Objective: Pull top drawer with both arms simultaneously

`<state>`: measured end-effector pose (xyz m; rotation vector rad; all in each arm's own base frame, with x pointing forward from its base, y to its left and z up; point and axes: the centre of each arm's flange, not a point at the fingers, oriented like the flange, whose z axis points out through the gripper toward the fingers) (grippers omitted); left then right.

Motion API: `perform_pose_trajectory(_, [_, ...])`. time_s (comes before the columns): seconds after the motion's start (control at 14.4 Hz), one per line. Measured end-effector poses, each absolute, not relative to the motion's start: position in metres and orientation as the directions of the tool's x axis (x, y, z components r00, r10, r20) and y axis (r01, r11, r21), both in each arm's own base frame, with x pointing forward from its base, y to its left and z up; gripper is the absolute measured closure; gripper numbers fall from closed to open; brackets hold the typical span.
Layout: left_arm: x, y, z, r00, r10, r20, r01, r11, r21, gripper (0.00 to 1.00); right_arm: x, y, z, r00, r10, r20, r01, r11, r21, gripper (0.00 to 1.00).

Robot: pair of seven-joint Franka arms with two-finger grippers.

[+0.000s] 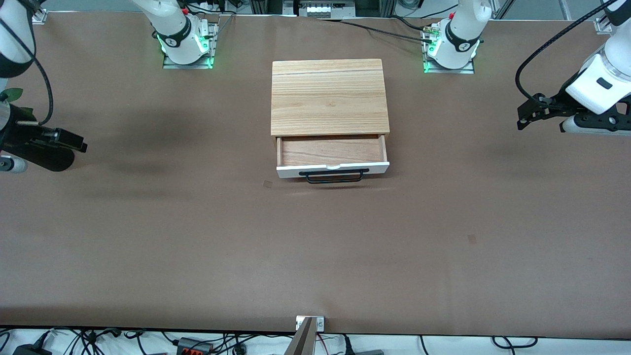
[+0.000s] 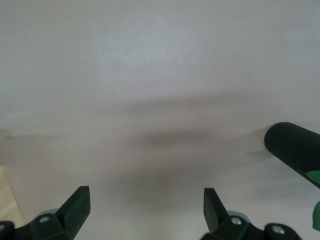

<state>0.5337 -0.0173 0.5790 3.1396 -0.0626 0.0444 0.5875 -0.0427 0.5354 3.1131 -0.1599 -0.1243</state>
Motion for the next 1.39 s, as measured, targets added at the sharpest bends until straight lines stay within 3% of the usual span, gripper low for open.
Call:
perform_pose_trajectory(0.49, [0.532,-0.025,0.577,0.997,-0.073,0.016,-0.073,-0.997,-0.002,0.00,0.563,-0.032,0.552,0.994,-0.103,-0.030,-0.102,-0.995,0.019,0.00])
perform_pose_trajectory(1.39, [0.545,-0.027,0.582,0.995,-0.096,-0.038,-0.096,-0.995,0.001,0.00,0.560,-0.032,0.553,0.985,-0.167,-0.032,-0.166,-0.986,0.022,0.00])
